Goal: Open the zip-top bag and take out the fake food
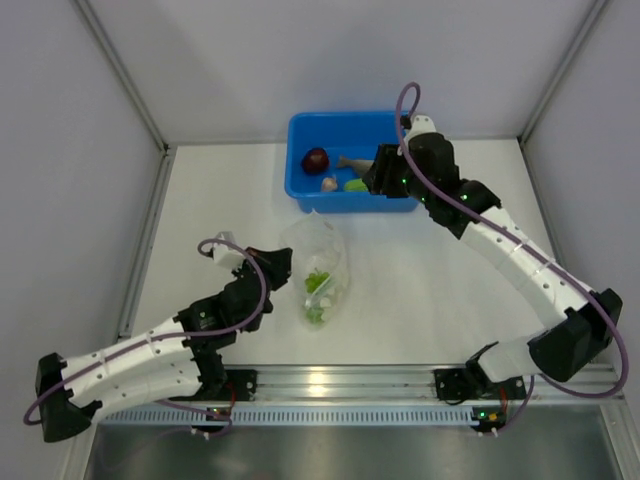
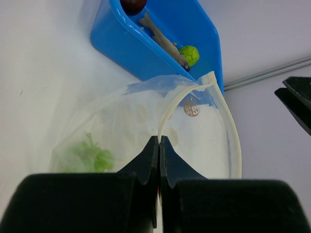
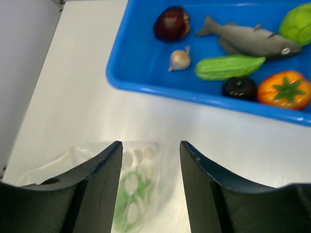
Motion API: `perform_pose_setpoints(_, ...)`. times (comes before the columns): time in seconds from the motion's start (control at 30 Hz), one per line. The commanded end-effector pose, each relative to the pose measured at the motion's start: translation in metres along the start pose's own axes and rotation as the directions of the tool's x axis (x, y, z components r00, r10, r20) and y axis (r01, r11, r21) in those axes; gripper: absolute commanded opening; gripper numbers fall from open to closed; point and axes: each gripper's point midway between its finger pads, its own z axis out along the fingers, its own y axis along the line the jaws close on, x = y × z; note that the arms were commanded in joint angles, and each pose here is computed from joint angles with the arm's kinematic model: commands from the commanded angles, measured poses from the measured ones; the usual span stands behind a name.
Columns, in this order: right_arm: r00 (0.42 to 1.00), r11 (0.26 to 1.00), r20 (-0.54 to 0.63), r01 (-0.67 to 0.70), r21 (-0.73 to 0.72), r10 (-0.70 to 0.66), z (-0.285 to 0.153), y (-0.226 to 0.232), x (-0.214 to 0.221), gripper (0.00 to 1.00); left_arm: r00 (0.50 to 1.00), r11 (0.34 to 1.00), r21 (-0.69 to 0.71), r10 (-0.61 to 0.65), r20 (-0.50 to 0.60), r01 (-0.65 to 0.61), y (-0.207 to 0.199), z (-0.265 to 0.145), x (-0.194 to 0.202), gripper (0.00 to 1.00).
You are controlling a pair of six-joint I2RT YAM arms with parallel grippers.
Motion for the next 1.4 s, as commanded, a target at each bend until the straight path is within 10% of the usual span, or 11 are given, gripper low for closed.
perform_pose_setpoints(0.0, 0.997, 0.997, -0.071, 0.001, -0.078, -0.007, -0.029, 0.03, 0.026, 0.51, 1.0, 1.0, 0.018, -0.019, 0.021, 0.018, -0.018, 0.002, -0.01, 0.0)
perform_pose_setpoints(0.5, 0.982, 0.981, -0.175, 0.035, -0.189, -0.069, -0.083, 0.116, 0.081, 0.23, 0.996, 0.996, 0.025, -0.089, -0.021, 0.09, -0.04, 0.01, 0.002, 0.0)
perform_pose_setpoints(1.37, 0.954, 0.994, -0.291, -0.038, 0.099, 0.065, 0.015, 0.114, 0.161, 0.18, 0.966, 0.967, 0.008, -0.252, -0.059, 0.253, -0.036, 0.0, 0.03, 0.0)
